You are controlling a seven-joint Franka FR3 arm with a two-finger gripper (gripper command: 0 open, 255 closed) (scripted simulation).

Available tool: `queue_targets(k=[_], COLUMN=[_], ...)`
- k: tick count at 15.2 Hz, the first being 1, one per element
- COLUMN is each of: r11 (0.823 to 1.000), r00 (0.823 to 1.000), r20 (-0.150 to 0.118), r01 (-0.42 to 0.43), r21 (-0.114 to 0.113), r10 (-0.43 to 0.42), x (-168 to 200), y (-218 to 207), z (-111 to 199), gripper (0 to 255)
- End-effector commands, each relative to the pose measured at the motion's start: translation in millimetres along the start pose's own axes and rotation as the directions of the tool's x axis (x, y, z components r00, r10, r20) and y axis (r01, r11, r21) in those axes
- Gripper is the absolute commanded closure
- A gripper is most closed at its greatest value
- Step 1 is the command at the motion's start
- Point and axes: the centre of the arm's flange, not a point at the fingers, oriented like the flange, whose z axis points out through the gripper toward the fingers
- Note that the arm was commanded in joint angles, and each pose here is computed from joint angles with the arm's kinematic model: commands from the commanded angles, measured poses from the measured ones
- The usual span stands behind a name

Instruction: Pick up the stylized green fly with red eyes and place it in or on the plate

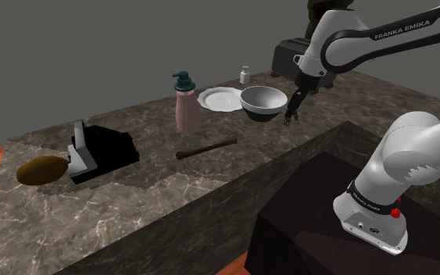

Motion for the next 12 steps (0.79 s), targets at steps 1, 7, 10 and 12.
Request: queue_targets(k=[1, 7, 10, 12], r11=[1.0, 1.0, 1.0, 1.0], r00=[1.0, 1.0, 1.0, 1.0], r20=[-0.001, -0.001, -0.001, -0.001], r01=[0.0, 0.0, 0.0, 0.0], r21=[0.0, 0.0, 0.0, 0.0], r10=[0.0, 0.0, 0.0, 0.0], x=[-0.1, -0.1, -0.1, -0.1], y=[0.2, 0.1, 0.1, 0.1], z=[1.7, 1.7, 1.7, 1.8], gripper=[0, 255, 255, 255])
